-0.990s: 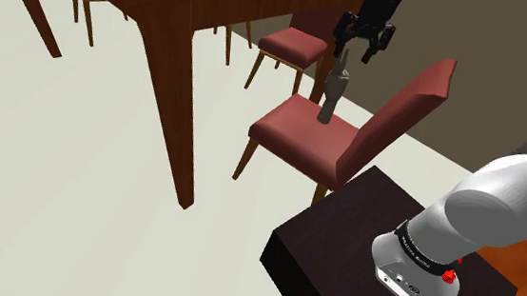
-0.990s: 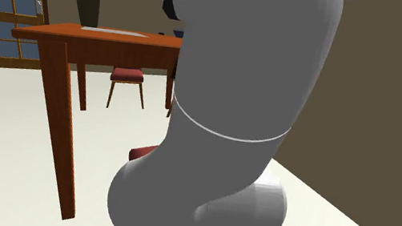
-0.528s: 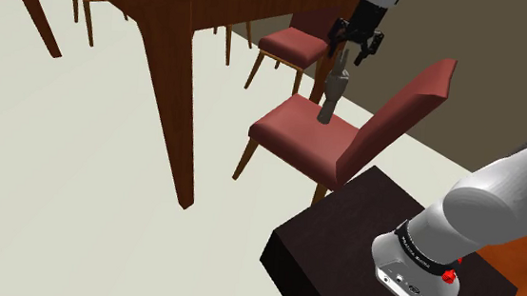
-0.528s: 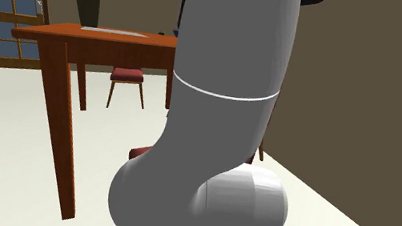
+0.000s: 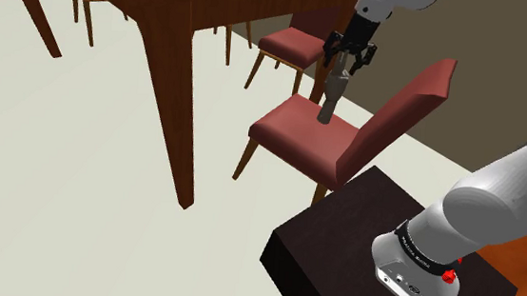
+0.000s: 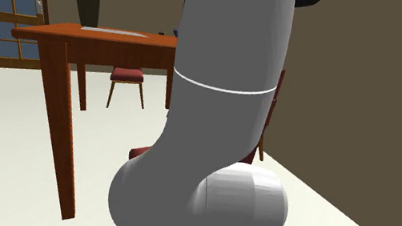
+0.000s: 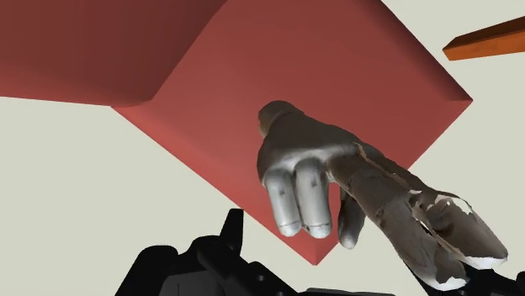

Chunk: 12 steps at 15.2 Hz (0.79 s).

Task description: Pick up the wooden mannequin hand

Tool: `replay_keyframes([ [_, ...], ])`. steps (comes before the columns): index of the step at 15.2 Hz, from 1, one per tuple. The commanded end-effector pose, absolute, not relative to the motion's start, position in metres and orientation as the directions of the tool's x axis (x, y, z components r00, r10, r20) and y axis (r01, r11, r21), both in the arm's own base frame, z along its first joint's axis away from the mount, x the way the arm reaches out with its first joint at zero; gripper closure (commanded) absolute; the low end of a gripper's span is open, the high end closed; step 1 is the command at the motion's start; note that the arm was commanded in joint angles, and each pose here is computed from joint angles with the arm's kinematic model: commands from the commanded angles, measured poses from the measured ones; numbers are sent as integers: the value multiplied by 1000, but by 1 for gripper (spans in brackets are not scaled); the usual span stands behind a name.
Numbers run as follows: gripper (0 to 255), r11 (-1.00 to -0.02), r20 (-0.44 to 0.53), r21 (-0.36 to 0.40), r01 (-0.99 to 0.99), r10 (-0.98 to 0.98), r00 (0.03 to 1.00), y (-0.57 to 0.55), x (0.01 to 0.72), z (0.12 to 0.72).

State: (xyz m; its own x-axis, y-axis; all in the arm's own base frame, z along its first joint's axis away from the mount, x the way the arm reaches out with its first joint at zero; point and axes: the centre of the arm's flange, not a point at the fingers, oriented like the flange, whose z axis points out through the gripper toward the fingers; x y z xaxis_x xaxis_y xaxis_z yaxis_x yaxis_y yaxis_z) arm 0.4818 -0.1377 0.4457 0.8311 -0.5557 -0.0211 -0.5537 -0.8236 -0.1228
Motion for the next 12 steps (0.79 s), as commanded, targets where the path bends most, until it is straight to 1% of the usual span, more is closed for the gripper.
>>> replay_keyframes([
  [1,255,-824,-21,-123,-554,-556,831,-136,482,444],
  [10,255,-824,-21,-123,-554,-556,831,-138,482,443],
  [12,255,-824,-21,-123,-554,-556,831,-138,482,454],
])
